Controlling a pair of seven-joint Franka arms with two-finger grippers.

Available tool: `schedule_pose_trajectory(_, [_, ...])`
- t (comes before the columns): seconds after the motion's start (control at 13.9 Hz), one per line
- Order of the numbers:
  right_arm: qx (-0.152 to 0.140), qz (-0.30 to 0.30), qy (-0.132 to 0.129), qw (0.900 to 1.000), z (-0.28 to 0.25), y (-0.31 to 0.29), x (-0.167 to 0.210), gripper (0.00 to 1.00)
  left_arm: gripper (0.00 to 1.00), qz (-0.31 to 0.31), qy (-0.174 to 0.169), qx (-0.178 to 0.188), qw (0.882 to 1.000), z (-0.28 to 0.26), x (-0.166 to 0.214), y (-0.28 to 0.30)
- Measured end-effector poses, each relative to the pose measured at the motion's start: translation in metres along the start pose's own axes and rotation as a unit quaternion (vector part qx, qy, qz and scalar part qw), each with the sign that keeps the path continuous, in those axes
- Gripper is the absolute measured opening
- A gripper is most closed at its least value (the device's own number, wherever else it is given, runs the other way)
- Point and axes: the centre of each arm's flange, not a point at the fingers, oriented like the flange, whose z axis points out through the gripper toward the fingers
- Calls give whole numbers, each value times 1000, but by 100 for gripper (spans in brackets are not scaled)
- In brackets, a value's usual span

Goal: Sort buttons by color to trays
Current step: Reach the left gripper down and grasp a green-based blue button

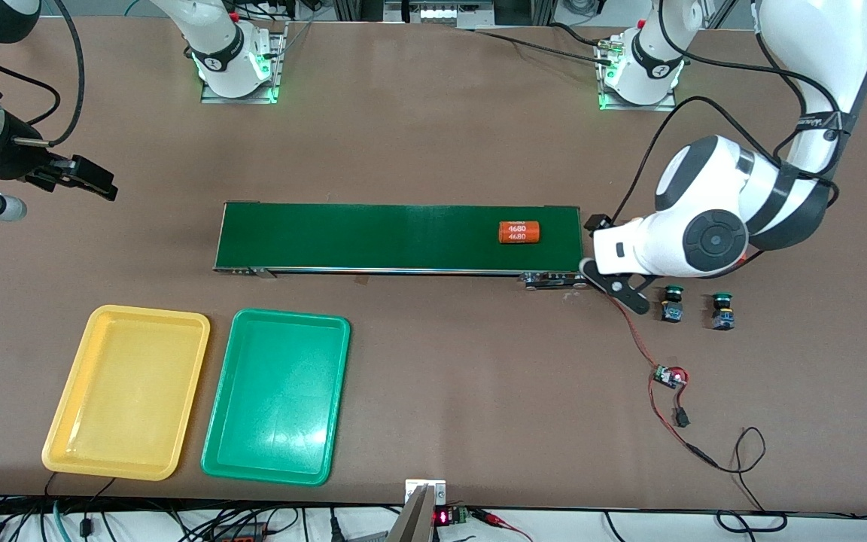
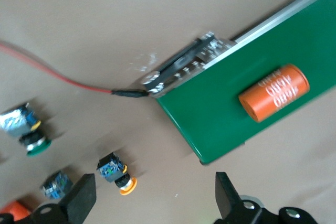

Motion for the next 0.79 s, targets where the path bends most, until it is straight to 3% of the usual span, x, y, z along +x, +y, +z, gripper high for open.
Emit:
schedule_pose_trajectory(0.14, [0, 0, 0, 1000, 0, 0, 0, 100, 100, -63, 5, 33, 997, -5, 0, -12])
schedule_pose_trajectory(0.36, [0, 0, 0, 1000, 0, 0, 0, 100, 100, -110, 24, 102, 988, -24, -1, -53])
schedule_pose_trajectory(0.5, [0, 0, 0, 1000, 0, 0, 0, 100, 100, -136, 26, 108, 984, -26, -6, -91])
schedule_pose_trajectory(0.79, [0, 0, 0, 1000, 0, 0, 0, 100, 100, -168, 29, 73, 983, 23, -5, -161])
